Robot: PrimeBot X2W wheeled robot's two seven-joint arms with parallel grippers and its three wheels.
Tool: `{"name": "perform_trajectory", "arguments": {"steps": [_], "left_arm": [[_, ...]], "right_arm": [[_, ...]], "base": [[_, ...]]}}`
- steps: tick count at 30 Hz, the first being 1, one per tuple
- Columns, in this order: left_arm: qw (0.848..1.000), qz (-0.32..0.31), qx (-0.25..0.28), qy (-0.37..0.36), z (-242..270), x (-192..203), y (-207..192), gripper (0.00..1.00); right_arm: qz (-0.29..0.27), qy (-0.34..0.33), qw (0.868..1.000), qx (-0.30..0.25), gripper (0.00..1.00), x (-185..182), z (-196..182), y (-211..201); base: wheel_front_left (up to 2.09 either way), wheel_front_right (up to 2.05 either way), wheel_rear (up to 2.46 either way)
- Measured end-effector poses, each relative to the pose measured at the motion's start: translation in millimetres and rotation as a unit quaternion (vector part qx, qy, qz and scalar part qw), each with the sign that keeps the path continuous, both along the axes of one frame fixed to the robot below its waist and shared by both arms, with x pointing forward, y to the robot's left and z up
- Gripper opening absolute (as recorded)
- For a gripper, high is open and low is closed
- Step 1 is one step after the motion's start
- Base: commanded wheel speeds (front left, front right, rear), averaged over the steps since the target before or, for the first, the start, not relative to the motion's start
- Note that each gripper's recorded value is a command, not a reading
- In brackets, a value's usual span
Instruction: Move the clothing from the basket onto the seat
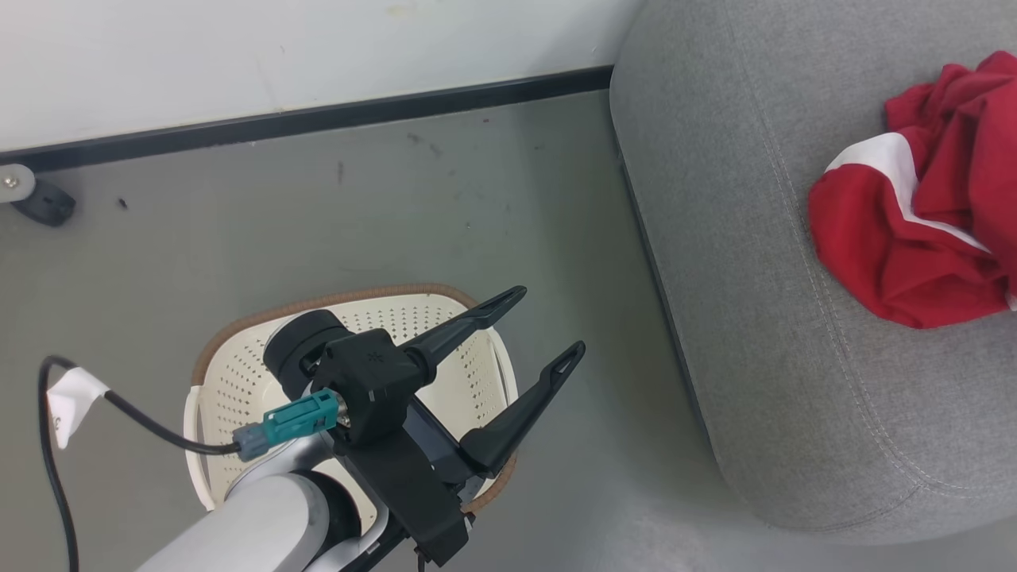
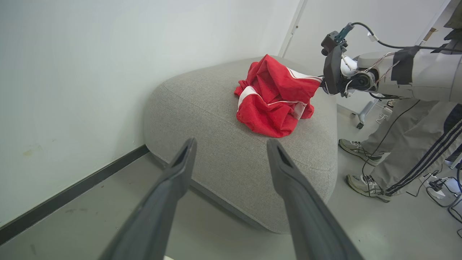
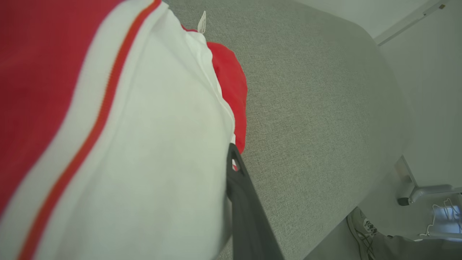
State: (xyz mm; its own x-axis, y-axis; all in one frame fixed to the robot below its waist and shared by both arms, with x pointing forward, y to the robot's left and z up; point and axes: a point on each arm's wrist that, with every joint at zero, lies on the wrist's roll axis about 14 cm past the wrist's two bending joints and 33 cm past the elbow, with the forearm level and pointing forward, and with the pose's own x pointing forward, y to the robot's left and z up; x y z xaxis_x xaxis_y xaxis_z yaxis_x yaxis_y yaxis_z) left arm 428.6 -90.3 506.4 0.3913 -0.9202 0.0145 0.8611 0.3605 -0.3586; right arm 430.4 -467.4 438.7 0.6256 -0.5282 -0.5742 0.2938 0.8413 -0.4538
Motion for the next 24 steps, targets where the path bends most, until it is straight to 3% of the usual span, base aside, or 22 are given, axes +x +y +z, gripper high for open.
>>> {"name": "perform_trajectory", "arguments": {"steps": [1,2,3,4,5,12,24], "left_arm": [[1.000,0.001,0.001,-0.001,1,0,0,1.00],[1.000,0.001,0.001,-0.002,2,0,0,1.00],[1.000,0.002,0.001,-0.003,3,0,0,1.00],[1.000,0.004,-0.001,-0.005,5,0,1,1.00],[1.000,0.004,-0.001,-0.006,6,-1,0,1.00],[1.000,0.008,-0.002,-0.009,12,-7,1,1.00],[1.000,0.013,-0.004,-0.012,21,-24,0,1.00]], "right_arm": [[-0.002,0.003,1.000,0.002,0.09,-1,-1,0],[-0.004,0.005,1.000,0.003,0.26,-3,-1,0],[-0.005,0.006,1.000,0.004,0.49,-4,0,1],[-0.004,0.005,1.000,0.005,0.85,-4,1,1],[0.000,0.004,1.000,0.008,1.00,-3,2,3],[0.010,-0.003,1.000,0.024,1.00,1,16,15],[-0.034,0.063,0.996,0.049,1.00,-57,13,9]], "base": [[0.00,0.00,0.00],[0.00,0.00,0.00],[0.00,0.00,0.00],[0.00,0.00,0.00],[0.00,0.00,0.00],[0.00,0.00,0.00],[0.00,0.00,0.00]]}}
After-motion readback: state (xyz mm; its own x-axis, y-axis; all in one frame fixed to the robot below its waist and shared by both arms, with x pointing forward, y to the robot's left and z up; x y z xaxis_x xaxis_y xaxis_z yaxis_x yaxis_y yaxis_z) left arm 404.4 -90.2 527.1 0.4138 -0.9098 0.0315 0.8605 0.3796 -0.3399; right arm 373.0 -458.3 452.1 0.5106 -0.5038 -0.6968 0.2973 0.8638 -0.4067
